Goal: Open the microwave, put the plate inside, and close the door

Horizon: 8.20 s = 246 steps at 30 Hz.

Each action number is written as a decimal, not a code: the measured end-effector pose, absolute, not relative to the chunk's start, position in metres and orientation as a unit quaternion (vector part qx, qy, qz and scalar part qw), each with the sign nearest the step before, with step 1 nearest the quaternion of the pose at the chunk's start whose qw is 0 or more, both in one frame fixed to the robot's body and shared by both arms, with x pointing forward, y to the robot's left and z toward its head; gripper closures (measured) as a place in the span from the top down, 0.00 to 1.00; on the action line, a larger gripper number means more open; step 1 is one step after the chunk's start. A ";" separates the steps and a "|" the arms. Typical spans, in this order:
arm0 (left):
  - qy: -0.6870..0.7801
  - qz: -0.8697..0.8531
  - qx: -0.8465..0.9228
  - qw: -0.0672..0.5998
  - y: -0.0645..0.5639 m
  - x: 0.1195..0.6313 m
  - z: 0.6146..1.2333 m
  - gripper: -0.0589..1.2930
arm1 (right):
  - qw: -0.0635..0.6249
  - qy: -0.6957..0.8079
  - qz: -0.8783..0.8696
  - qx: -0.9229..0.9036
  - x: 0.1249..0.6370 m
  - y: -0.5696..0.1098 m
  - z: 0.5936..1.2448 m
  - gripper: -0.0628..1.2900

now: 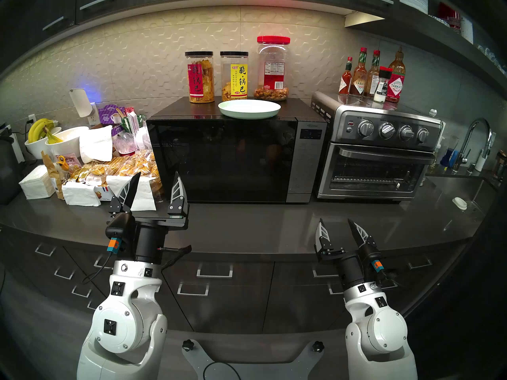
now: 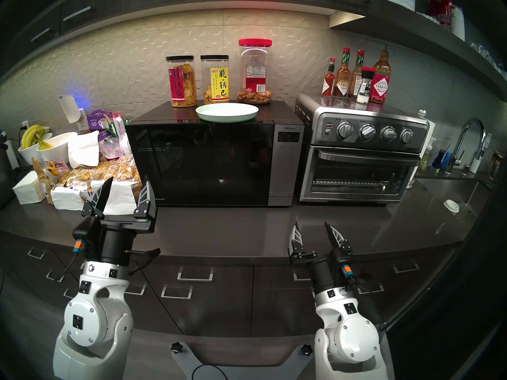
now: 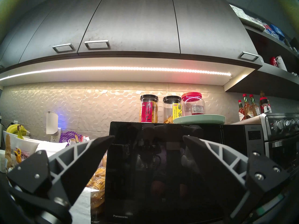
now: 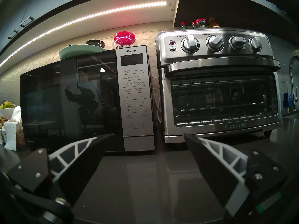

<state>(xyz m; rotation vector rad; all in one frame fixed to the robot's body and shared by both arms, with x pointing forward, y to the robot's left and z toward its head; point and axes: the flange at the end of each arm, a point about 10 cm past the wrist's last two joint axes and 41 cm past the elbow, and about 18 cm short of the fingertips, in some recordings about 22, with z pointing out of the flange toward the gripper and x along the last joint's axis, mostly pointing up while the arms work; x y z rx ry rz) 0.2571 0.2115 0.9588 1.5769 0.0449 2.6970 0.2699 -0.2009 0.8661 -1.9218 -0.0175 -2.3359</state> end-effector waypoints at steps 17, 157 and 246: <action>0.014 0.863 0.505 0.009 0.211 0.257 0.959 0.95 | 0.058 -0.006 -0.771 -0.634 0.270 -0.201 0.866 0.96; -0.074 0.841 0.531 0.073 0.284 0.287 1.066 0.95 | 0.058 -0.005 -0.769 -0.636 0.270 -0.201 0.864 0.96; -0.174 0.748 0.630 0.114 0.268 0.306 1.145 0.95 | 0.058 -0.004 -0.769 -0.636 0.270 -0.201 0.864 0.96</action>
